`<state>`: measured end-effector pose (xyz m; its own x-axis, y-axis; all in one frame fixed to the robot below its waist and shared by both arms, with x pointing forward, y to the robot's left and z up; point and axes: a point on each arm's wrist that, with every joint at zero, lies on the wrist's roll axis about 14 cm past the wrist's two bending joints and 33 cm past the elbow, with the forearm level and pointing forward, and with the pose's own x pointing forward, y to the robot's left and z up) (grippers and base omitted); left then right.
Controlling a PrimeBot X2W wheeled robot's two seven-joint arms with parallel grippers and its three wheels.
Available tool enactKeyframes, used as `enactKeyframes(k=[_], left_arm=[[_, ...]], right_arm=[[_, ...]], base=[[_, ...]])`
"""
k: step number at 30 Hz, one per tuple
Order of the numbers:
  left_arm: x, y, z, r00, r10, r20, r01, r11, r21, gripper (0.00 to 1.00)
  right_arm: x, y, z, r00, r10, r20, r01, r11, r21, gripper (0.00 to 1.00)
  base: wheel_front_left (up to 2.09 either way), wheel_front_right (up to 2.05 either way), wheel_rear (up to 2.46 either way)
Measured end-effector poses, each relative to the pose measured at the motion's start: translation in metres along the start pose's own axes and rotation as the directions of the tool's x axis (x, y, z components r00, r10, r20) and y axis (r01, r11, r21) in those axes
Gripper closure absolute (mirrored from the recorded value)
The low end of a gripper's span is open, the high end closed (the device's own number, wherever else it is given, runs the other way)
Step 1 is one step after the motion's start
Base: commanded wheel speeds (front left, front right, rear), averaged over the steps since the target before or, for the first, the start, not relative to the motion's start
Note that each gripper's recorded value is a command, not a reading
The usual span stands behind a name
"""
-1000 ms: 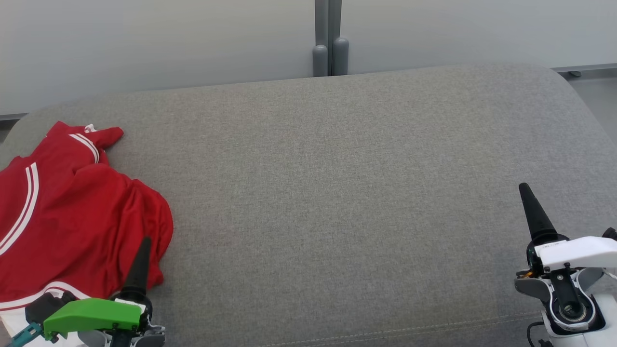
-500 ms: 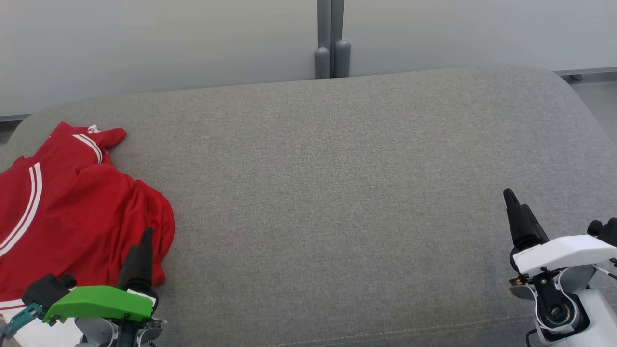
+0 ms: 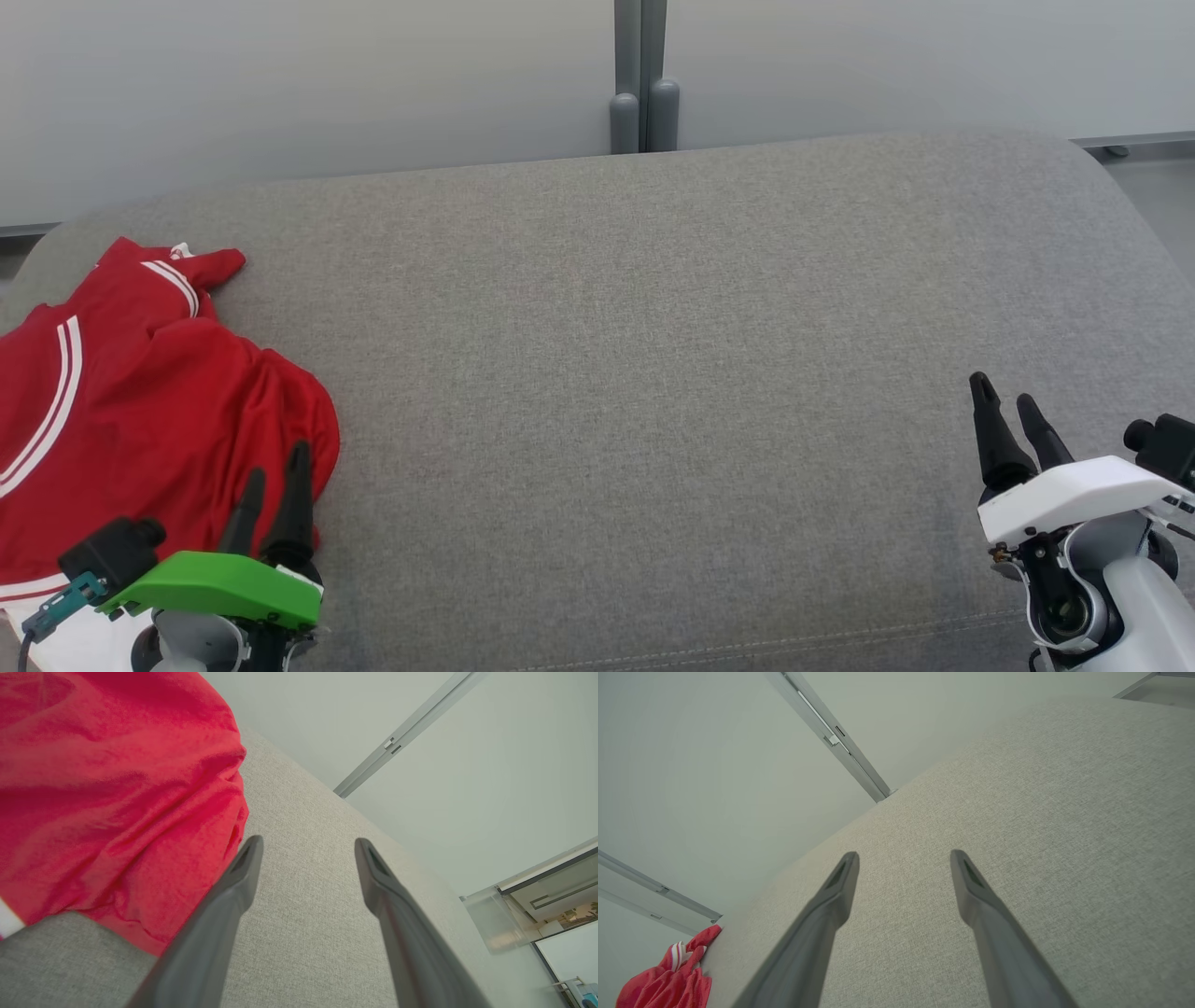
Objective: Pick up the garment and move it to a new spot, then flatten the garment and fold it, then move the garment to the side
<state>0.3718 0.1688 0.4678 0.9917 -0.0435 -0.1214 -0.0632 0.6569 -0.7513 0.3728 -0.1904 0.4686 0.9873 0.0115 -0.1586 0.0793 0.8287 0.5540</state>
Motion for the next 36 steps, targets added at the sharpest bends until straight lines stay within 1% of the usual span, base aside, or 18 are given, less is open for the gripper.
enactKeyframes(k=[7,16,21,25,32,36], left_arm=[[0.001,-0.004,-0.001,1.000,-0.018,0.003,0.017,0.992,0.121,0.00],[0.003,-0.010,0.000,0.999,-0.047,0.016,0.041,0.967,0.253,0.00],[0.004,-0.014,-0.002,0.998,-0.068,0.015,0.059,0.944,0.325,0.00],[0.004,-0.019,-0.003,0.996,-0.093,0.013,0.081,0.923,0.376,0.00],[0.005,-0.025,-0.006,0.993,-0.120,0.010,0.103,0.887,0.450,0.00],[0.007,-0.031,-0.006,0.989,-0.149,0.006,0.126,0.860,0.495,0.00]], right_arm=[[-0.001,-0.001,0.003,1.000,0.007,0.019,-0.004,0.991,-0.136,0.00],[-0.002,0.003,0.007,0.999,0.029,0.046,-0.016,0.968,-0.250,0.00],[-0.003,0.007,0.012,0.996,0.051,0.069,-0.028,0.955,-0.295,0.00],[-0.004,0.009,0.016,0.994,0.069,0.086,-0.035,0.936,-0.350,0.00],[-0.005,0.018,0.022,0.987,0.121,0.107,-0.070,0.916,-0.394,0.00],[-0.006,0.017,0.026,0.984,0.135,0.119,-0.069,0.893,-0.445,0.00]], base=[[0.00,0.00,0.00],[0.00,0.00,0.00],[0.00,0.00,0.00],[0.00,0.00,0.00],[0.00,0.00,0.00],[0.00,0.00,0.00]])
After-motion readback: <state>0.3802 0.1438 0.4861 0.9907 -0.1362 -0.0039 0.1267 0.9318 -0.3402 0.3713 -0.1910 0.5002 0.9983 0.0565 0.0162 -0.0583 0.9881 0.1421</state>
